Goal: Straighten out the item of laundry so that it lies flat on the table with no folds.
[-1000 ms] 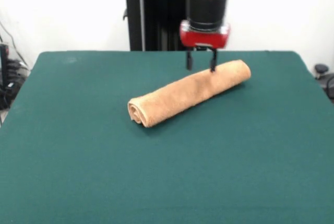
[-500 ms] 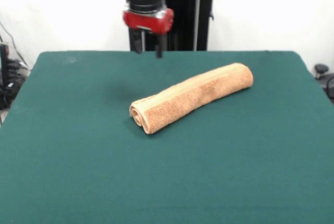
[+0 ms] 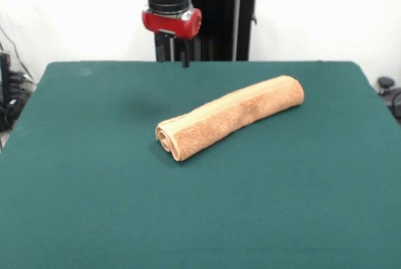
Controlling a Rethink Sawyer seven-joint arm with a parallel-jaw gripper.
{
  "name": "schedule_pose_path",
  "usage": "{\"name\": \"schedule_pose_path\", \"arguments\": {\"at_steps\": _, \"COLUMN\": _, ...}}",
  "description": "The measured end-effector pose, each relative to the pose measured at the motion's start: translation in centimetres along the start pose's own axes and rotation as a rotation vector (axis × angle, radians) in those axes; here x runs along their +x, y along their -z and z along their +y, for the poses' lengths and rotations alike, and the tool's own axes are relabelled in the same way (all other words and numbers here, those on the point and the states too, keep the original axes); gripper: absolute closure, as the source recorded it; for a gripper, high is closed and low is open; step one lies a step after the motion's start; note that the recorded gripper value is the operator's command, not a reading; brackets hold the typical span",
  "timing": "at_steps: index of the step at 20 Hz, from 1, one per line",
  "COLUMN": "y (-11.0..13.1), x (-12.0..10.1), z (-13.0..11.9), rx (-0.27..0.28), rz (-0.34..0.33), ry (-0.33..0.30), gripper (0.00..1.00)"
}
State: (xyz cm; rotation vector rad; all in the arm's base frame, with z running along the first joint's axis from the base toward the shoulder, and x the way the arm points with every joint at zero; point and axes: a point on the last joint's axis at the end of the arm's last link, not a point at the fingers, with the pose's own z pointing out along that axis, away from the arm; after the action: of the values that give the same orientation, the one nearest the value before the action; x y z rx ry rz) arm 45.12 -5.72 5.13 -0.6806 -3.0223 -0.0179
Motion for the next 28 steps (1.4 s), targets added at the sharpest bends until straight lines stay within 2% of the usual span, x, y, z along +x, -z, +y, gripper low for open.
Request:
{"name": "schedule_pose_path", "arguments": {"at_steps": 9, "y": 0.2, "x": 0.8, "z": 2.3, "rx": 0.007, "rz": 0.006, "ry": 0.056, "gripper": 0.00}}
{"name": "schedule_pose_path", "arguments": {"at_steps": 14, "y": 0.1, "x": 0.7, "z": 3.5, "rx": 0.031, "rz": 0.031, "ry": 0.086, "gripper": 0.00}}
{"name": "schedule_pose_path", "arguments": {"at_steps": 17, "y": 0.1, "x": -0.2, "z": 4.2, "rx": 0.046, "rz": 0.036, "ry": 0.098, "gripper": 0.00}}
{"name": "schedule_pose_path", "arguments": {"at_steps": 21, "y": -0.4, "x": -2.3, "z": 5.3, "rx": 0.060, "rz": 0.033, "ry": 0.109, "gripper": 0.00}}
{"name": "schedule_pose_path", "arguments": {"at_steps": 22, "y": -0.6, "x": -3.5, "z": 5.5, "rx": 0.065, "rz": 0.029, "ry": 0.108, "gripper": 0.00}}
{"name": "schedule_pose_path", "arguments": {"at_steps": 28, "y": -0.8, "x": -6.1, "z": 5.6, "rx": 0.074, "rz": 0.016, "ry": 0.093, "gripper": 0.00}}
